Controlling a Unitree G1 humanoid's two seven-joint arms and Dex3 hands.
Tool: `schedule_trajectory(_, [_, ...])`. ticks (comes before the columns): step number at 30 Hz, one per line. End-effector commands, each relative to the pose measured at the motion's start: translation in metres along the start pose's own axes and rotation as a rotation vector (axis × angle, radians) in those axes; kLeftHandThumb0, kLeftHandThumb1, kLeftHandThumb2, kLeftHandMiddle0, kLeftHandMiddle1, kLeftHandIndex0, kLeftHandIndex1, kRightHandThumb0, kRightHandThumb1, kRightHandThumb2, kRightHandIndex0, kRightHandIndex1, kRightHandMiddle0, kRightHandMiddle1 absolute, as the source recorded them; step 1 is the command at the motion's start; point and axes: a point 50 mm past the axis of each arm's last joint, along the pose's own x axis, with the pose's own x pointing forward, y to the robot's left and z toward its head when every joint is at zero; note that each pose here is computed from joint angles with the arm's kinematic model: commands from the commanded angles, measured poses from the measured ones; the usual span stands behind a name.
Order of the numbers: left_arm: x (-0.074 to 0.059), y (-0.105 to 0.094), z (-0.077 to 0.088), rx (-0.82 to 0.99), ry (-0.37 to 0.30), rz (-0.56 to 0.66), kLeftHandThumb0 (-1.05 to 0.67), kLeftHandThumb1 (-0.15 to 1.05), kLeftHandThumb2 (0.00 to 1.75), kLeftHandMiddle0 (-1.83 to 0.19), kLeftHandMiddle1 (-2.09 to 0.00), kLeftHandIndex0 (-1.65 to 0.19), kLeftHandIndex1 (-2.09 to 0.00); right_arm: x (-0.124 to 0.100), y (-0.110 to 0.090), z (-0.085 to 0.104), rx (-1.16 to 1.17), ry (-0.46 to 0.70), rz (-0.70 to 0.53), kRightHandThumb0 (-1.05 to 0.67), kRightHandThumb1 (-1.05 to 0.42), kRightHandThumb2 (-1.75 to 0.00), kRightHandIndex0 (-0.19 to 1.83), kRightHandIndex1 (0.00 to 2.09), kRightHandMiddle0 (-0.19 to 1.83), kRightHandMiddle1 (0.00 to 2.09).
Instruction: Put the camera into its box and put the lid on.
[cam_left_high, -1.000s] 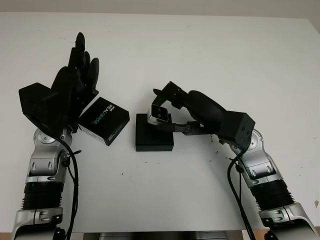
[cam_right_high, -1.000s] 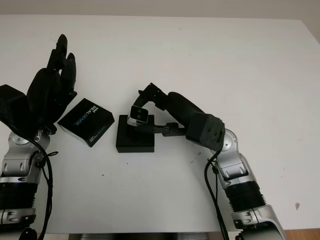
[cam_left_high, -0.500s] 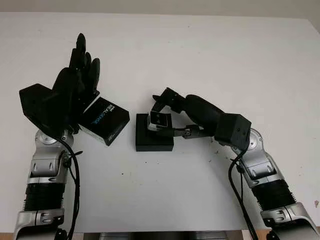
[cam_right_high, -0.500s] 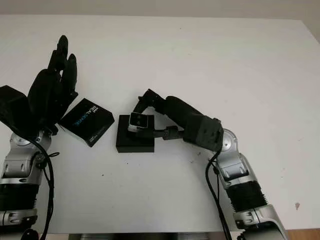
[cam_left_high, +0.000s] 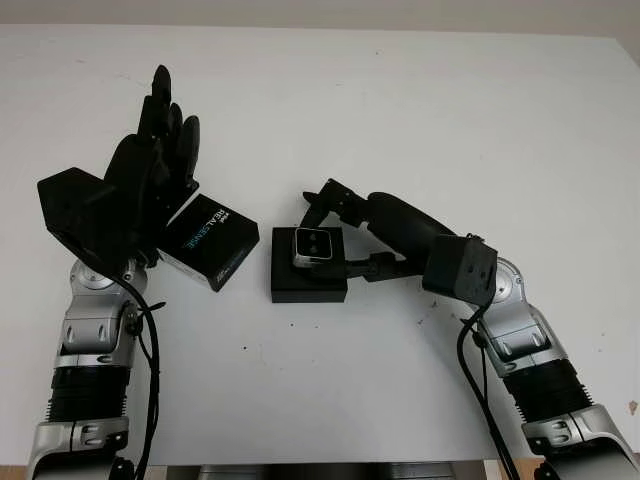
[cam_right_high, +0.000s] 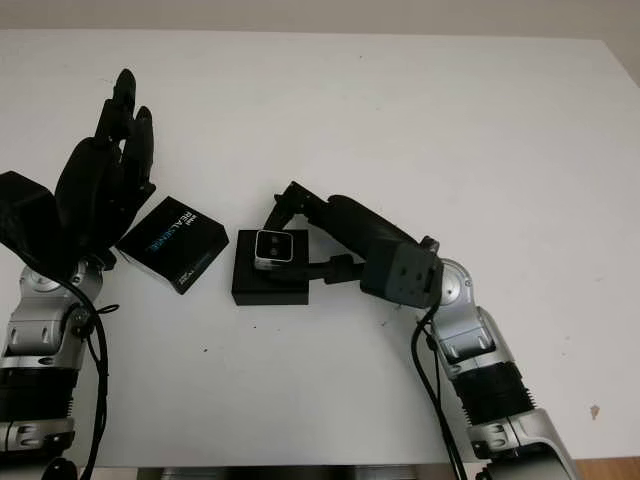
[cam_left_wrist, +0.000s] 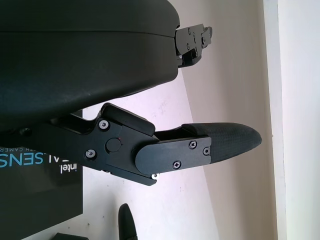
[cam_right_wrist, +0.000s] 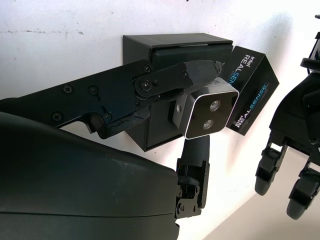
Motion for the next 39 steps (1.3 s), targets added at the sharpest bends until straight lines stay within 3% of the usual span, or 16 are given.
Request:
schedule_trajectory(1, [-0.001, 0.002, 0.002, 0.001, -0.011, 0.006, -0.76, 1.05, 0.56, 0.19, 0.0, 0.19, 0.0, 0.001, 0.003, -0.001, 0.003, -0.008, 0.001, -0.49, -1.05, -0.18, 0.16, 0.06, 0.46, 1.84])
schedule_trajectory(28, [-0.002, 0.002, 0.002, 0.007, -0.017, 0.001, -0.76, 1.05, 0.57, 0.19, 0.0, 0.19, 0.0, 0.005, 0.01, -0.007, -0.005, 0.005, 0.003, -0.5, -1.05, -0.17, 0.17, 0.06, 0.43, 1.84])
schedule_trajectory(32, [-0.002, 0.002, 0.002, 0.005, -0.017, 0.003, -0.76, 1.05, 0.56, 0.19, 0.0, 0.19, 0.0, 0.004, 0.011, -0.007, -0.009, 0.017, 0.021, -0.59, -1.02, -0.08, 0.11, 0.03, 0.17, 1.6])
schedule_trajectory(33, [-0.002, 0.003, 0.002, 0.005, -0.016, 0.004, -0.76, 1.05, 0.56, 0.19, 0.0, 0.19, 0.0, 0.003, 0.011, -0.007, -0.021, 0.024, 0.035, -0.67, -1.01, -0.06, 0.02, 0.02, 0.04, 1.4])
schedule_trajectory(36, [-0.002, 0.003, 0.002, 0.009, -0.014, 0.001, -0.77, 1.05, 0.56, 0.19, 0.0, 0.19, 0.0, 0.002, 0.012, -0.006, -0.059, 0.034, 0.072, -0.76, -0.96, -0.05, -0.15, 0.01, -0.01, 0.79])
schedule_trajectory(39, [-0.002, 0.004, 0.002, 0.016, -0.009, 0.002, -0.77, 1.05, 0.56, 0.19, 0.0, 0.19, 0.0, 0.001, 0.013, -0.004, -0.086, 0.028, 0.078, -0.79, -0.94, -0.05, -0.19, 0.0, -0.02, 0.57])
